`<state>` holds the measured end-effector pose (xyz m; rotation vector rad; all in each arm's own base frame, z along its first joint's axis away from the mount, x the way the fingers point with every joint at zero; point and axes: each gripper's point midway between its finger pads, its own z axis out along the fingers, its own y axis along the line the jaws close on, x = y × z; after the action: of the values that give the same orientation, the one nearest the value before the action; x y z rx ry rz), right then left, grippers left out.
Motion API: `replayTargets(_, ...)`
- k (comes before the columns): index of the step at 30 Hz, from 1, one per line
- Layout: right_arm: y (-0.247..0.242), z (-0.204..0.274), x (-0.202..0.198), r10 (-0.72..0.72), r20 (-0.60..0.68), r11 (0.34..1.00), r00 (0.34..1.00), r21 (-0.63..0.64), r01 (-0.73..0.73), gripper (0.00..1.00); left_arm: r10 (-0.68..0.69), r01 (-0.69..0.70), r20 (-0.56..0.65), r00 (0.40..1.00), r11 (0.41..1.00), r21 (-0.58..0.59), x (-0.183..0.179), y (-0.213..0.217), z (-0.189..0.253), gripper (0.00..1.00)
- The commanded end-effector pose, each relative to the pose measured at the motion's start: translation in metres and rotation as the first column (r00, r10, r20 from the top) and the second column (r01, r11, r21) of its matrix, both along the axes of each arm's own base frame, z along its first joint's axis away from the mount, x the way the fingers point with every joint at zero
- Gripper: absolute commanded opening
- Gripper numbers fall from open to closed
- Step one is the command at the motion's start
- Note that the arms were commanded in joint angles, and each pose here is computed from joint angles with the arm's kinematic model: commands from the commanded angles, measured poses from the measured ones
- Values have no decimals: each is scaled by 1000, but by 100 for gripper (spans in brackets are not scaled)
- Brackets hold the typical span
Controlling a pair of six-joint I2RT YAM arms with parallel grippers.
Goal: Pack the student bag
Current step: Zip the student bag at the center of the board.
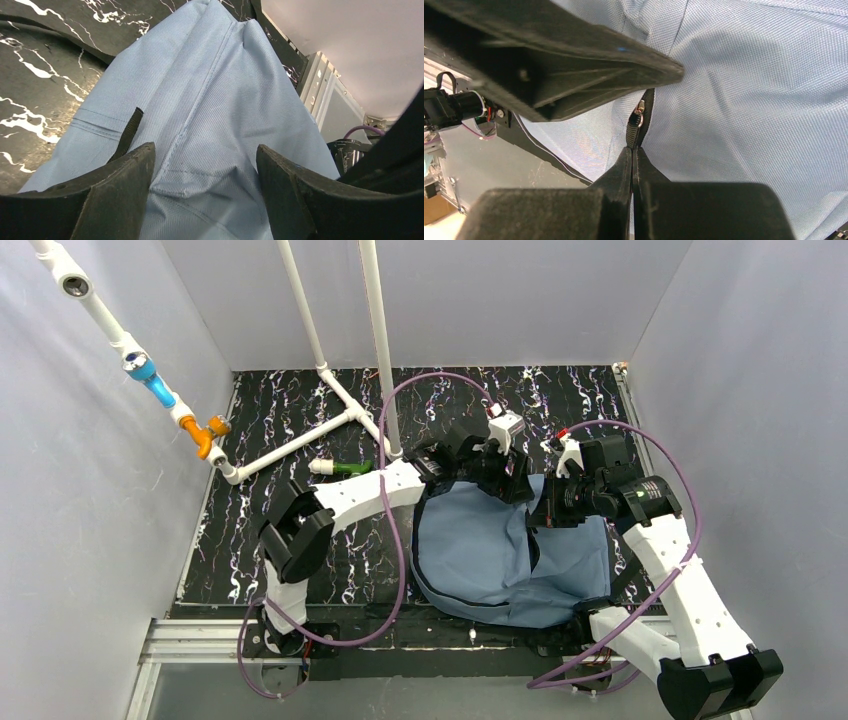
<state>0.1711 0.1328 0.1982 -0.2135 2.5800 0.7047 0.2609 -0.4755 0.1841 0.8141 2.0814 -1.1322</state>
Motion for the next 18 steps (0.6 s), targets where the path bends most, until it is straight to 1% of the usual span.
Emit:
replayTargets(1, 4, 14, -3, 28, 32, 999, 999, 28, -29, 1, -19, 19, -63, 998, 1000, -8, -8, -13, -5, 70)
replayTargets(3, 3, 15, -4, 27, 35, 999, 999, 24, -28, 1, -5, 5, -63, 998, 1000, 0, -6, -12, -8, 63)
replayTargets(4, 3, 14, -4, 27, 33, 999, 999, 20, -28, 1, 2, -2, -60, 998, 1000, 0, -4, -12, -8, 57)
replayTargets(5, 2, 13, -5, 27, 32, 999, 999, 19, -28, 1, 11, -10, -58, 998, 1000, 3, -2, -12, -9, 49)
replayTargets(8, 2, 11, -7, 31, 23, 999, 999, 19, -31, 1, 49, -49, -60, 997, 999, 5, 7, -12, -9, 21)
replayTargets(10, 1, 8, -12, 35, 6, 999, 999, 18, -36, 1, 85, -85, -68, 994, 996, -1, 17, -10, -8, 7)
replayTargets(11, 0, 6, -15, 35, -4, 999, 999, 16, -35, 1, 104, -104, -65, 992, 995, -2, 22, -10, -6, 2)
replayTargets(12, 0, 4, -19, 35, -13, 999, 999, 16, -35, 1, 126, -127, -58, 990, 992, -1, 27, -9, -5, 0)
replayTargets(15, -1, -2, -29, 42, -43, 999, 998, 15, -42, 1, 212, -212, -5, 977, 977, 7, 46, -3, -1, 0)
replayTargets(18, -3, -5, -38, 54, -52, 999, 997, 1, -54, 1, 321, -322, 45, 946, 947, 7, 76, 10, 3, 0)
